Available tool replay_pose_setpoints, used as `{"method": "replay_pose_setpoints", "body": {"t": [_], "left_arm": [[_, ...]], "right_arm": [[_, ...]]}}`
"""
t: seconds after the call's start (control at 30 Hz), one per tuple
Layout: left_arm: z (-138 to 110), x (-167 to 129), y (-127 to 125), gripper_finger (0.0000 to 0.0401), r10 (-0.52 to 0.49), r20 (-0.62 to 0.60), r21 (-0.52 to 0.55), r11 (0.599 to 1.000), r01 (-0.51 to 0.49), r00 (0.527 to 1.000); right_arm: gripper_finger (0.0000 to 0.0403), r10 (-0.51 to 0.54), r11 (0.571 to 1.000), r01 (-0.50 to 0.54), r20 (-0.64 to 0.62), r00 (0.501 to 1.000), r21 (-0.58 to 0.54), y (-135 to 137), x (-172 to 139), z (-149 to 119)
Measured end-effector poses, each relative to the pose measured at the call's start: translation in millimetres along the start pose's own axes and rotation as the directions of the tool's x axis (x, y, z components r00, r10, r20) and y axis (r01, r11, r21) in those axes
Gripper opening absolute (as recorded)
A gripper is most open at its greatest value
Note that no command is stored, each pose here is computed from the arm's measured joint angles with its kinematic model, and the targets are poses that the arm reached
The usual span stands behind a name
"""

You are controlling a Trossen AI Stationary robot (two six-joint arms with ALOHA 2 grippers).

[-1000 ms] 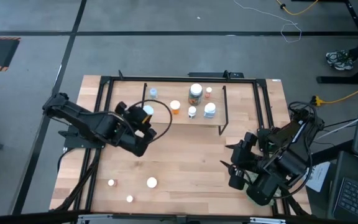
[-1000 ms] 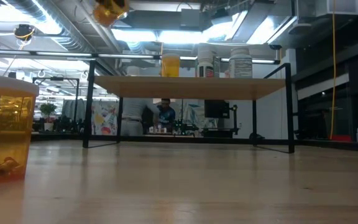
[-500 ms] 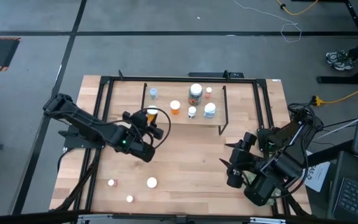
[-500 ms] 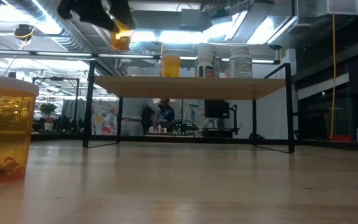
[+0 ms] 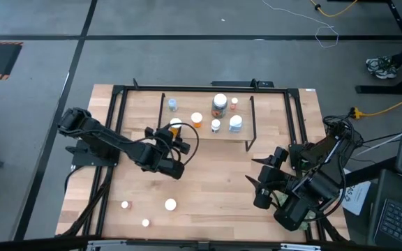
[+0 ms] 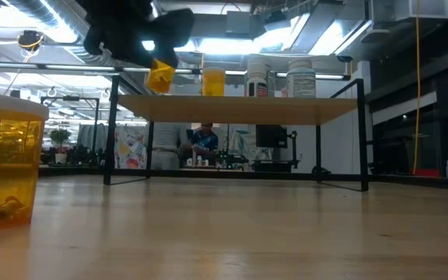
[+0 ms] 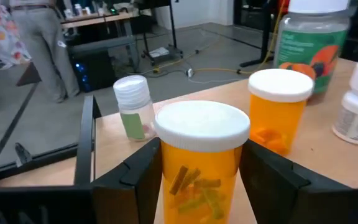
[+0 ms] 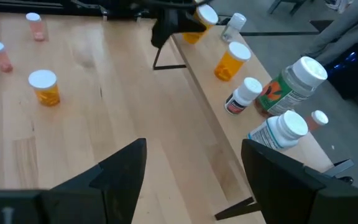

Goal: Pick and place medicine bottles onto shelf by color
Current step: Put the top orange pill bottle on the shelf

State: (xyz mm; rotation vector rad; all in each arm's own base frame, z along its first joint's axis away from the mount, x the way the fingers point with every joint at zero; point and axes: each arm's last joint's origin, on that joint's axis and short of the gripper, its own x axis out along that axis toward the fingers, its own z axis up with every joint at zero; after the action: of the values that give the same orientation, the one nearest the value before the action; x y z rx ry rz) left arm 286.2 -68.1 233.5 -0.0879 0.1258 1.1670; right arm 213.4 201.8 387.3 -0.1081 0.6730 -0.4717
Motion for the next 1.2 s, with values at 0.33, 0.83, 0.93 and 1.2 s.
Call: {"method": "replay_pose_setpoints", "body": {"t": [0.33, 0.83, 0.93, 1.2], "left_arm": [[-9, 17, -6, 0.0185, 0.047, -0.003, -0.010, 0.999, -0.047, 0.999], [-7, 36, -7, 0.0234, 0.046, -0.096, -0.075, 0.996, -0.053, 0.994], [-7, 39, -7, 0.0249, 0.043, -0.109, -0.072, 0.996, -0.051, 0.993], [7, 27, -22, 0.0252, -0.037, -0.079, 0.011, 0.999, 0.038, 0.996]], "right_arm": [[0.0265, 0.010, 1.000, -0.010, 0.003, 1.000, 0.014, 1, 0, 1], [0.0265, 0.020, 1.000, -0.020, -0.017, 1.000, 0.006, 1, 0, 0], [0.0265, 0.020, 1.000, -0.020, -0.017, 1.000, -0.004, 1, 0, 0], [0.0265, 0.020, 1.000, -0.020, -0.017, 1.000, -0.014, 1, 0, 0]]}}
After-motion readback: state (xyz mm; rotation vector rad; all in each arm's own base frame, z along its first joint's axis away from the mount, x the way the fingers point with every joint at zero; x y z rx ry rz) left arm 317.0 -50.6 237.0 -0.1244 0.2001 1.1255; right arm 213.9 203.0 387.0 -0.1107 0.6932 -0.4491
